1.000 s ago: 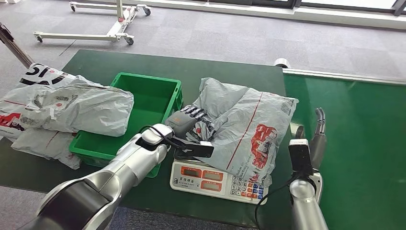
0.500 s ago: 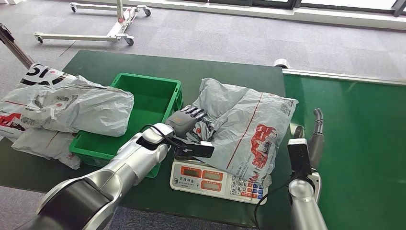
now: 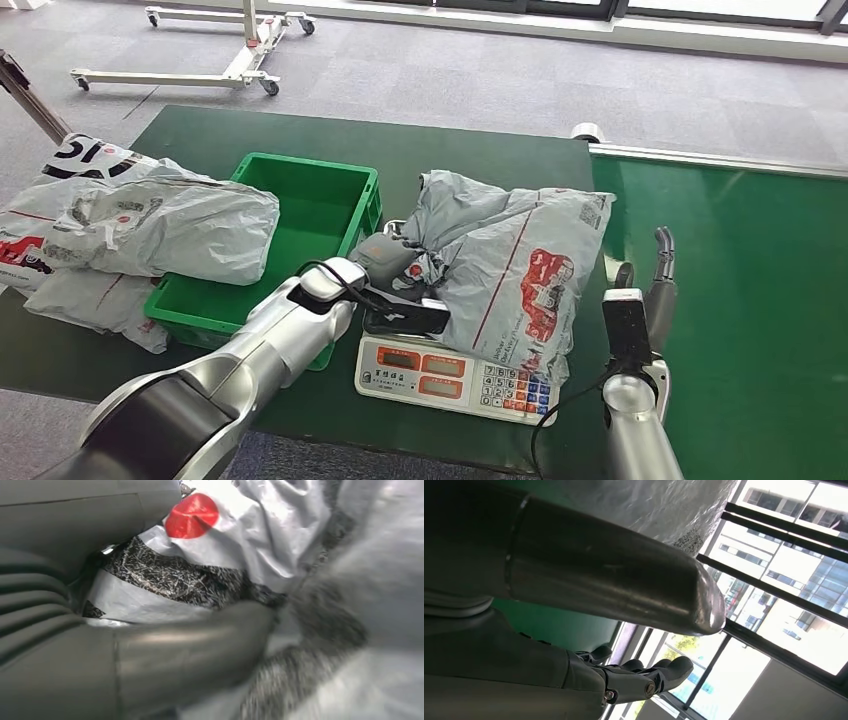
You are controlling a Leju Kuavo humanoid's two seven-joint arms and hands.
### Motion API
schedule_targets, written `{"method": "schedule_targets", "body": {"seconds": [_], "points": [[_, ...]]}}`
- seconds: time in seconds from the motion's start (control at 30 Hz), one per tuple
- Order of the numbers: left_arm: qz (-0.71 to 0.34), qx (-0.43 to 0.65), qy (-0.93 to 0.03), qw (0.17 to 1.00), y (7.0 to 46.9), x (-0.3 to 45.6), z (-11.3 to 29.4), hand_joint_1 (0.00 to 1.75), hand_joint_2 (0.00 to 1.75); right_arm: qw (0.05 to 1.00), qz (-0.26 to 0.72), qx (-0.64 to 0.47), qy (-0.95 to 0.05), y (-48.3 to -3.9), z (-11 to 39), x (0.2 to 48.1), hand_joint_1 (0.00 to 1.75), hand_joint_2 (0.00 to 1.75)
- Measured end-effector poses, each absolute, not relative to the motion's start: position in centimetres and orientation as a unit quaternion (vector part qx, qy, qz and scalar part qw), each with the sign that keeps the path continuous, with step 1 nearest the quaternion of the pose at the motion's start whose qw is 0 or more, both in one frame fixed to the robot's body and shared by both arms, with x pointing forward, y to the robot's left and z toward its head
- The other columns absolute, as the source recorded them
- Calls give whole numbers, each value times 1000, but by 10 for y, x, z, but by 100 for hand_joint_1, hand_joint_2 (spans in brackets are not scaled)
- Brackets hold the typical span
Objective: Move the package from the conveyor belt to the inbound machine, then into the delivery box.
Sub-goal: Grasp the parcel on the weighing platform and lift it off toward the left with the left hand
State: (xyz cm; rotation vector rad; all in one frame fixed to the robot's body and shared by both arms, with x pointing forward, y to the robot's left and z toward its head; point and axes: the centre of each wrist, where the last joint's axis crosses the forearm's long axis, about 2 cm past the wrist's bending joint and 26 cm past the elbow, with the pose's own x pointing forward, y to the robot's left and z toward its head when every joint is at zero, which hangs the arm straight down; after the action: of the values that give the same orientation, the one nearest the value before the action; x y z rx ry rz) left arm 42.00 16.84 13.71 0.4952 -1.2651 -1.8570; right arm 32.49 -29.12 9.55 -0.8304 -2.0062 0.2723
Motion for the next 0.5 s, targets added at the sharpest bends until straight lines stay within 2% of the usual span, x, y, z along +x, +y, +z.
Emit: {"method": "schedule_targets", "body": {"seconds": [0.5], "points": [[-738, 199, -503, 403, 166, 422, 141, 175, 175, 459, 110, -337, -815, -291, 95, 325, 0, 0]]}}
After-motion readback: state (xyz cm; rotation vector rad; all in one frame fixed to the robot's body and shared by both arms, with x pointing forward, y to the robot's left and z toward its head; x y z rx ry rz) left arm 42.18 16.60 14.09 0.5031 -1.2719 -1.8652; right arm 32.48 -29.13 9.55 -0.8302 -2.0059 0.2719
